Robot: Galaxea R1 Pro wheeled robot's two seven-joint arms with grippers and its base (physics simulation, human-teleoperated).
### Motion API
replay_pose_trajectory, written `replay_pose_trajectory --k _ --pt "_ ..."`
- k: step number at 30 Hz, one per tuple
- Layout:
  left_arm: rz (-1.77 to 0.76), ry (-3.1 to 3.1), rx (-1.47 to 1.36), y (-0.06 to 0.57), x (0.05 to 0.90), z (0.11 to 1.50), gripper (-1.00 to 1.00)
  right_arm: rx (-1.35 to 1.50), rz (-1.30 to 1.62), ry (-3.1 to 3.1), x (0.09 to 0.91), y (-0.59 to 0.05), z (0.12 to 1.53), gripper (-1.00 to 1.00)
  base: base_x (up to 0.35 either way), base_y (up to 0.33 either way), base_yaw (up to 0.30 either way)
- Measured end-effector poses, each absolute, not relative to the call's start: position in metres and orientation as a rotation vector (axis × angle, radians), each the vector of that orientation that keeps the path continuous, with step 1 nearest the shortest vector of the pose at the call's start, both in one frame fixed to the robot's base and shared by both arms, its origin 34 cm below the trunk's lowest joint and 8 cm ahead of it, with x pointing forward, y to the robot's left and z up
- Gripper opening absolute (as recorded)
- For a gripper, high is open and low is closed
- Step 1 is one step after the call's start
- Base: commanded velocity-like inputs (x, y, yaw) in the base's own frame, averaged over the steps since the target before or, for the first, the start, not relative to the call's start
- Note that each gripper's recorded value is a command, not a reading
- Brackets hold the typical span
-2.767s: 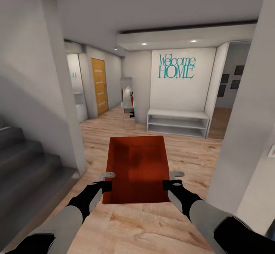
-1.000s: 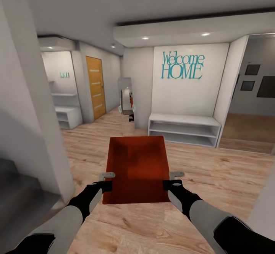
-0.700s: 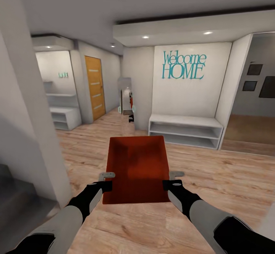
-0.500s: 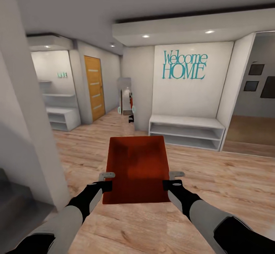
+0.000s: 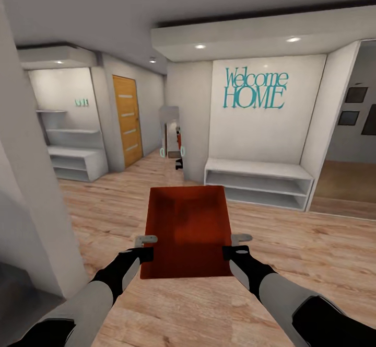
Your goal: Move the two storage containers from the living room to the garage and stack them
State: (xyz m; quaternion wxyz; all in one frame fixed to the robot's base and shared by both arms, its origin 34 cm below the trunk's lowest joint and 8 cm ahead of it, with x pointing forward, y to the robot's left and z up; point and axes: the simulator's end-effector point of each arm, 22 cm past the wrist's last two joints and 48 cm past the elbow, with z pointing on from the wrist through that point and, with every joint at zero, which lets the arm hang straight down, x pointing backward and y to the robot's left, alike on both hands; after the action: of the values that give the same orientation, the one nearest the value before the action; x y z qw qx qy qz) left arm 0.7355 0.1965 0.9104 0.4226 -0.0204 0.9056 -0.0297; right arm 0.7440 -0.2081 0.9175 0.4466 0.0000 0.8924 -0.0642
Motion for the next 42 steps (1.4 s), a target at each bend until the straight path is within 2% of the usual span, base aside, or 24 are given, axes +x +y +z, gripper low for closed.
replay_pose_trajectory --k 42 --pt "-0.075 2.267 -0.052 0.1966 0.7354 0.9102 -1.00 -0.001 -0.159 2.210 0.7440 -0.2080 0.9175 -1.00 0.324 0.000 0.000"
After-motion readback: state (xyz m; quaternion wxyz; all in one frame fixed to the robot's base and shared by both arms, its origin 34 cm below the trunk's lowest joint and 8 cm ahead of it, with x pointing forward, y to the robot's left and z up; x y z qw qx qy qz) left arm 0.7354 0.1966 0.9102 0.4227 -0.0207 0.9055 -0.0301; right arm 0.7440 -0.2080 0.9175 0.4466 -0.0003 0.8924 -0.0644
